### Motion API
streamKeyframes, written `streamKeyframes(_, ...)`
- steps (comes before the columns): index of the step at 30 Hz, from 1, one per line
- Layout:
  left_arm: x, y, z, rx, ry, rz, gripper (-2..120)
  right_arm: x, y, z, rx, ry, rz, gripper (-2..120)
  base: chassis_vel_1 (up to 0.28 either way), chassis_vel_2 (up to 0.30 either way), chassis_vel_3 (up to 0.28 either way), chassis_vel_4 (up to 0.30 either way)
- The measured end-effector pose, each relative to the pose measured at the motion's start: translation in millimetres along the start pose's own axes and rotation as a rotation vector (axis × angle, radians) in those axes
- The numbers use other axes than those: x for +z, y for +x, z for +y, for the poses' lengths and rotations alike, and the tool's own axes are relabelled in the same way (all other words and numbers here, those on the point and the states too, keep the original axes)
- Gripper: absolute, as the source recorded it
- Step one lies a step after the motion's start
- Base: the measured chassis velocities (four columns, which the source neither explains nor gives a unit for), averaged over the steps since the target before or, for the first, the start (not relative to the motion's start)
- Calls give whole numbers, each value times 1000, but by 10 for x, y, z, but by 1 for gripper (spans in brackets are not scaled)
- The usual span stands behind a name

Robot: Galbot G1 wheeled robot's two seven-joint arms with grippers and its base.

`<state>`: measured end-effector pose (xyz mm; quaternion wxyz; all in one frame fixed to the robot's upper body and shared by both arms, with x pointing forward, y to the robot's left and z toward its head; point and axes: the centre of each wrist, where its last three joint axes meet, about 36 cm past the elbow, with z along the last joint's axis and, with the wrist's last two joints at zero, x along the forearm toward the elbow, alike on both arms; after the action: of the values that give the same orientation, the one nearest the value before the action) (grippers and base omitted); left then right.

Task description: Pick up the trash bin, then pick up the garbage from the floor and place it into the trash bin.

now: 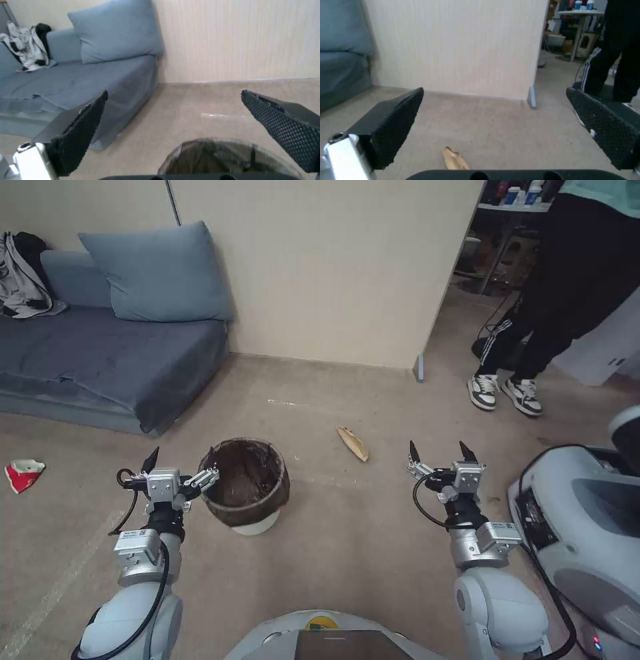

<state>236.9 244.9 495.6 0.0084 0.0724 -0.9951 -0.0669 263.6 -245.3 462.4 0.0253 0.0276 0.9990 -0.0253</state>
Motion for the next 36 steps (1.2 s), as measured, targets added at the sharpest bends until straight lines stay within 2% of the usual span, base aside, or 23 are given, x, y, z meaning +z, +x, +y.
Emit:
streamKeyframes(6,-8,-6,2,3,4,7,100,29,-6,15,-3,-18,-20,100,-151,125,147,-146)
streamKeyframes(13,3,-63,20,24,51,93,100,25,-1,-3,2,-18,-14,100,-3,22,8,-9)
streamKeyframes(19,0,-184,76,32,48,146,100,12,-1,-34,20,-22,-10,100,9,-4,-7,6)
streamKeyframes(22,56,-279,95,51,49,229,100,8,1,-44,41,-30,-9,100,0,0,0,0)
streamKeyframes(24,74,-306,93,59,54,251,100,7,-1,-44,47,-36,-7,100,0,0,0,0)
streamKeyframes(27,122,-382,64,86,90,333,100,5,-4,-36,70,-46,0,100,0,0,0,0)
streamKeyframes(30,164,-455,55,97,107,378,100,12,-5,-22,80,-49,9,100,0,0,0,0)
streamKeyframes(36,378,-655,75,68,104,455,100,30,-5,-16,90,-51,31,100,0,0,0,0)
